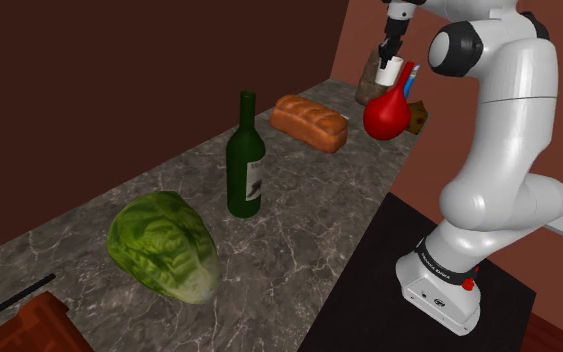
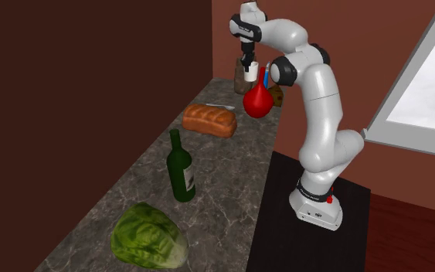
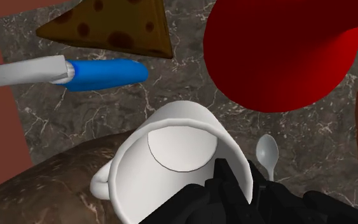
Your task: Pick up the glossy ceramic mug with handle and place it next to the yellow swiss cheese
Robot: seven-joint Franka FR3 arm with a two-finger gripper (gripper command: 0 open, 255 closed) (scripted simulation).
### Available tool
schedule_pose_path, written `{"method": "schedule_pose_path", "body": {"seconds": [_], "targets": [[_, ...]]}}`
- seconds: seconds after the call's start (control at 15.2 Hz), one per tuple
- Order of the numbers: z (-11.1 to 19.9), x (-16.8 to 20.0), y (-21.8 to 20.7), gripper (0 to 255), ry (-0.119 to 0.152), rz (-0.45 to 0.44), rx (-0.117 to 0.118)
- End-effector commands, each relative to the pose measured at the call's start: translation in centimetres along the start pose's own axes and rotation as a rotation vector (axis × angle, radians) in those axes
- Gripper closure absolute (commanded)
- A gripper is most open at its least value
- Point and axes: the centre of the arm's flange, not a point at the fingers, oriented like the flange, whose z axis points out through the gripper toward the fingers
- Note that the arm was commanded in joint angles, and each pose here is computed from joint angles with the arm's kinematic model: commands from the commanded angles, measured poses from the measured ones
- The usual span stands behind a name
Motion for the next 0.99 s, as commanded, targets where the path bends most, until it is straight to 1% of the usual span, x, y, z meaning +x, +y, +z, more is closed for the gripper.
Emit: {"method": "schedule_pose_path", "body": {"seconds": [0.0,0.92], "targets": [[1.1,0.1,0.0,255,-0.001,0.0,0.0],[8.5,0.5,-0.5,255,-0.001,0.0,0.0]]}}
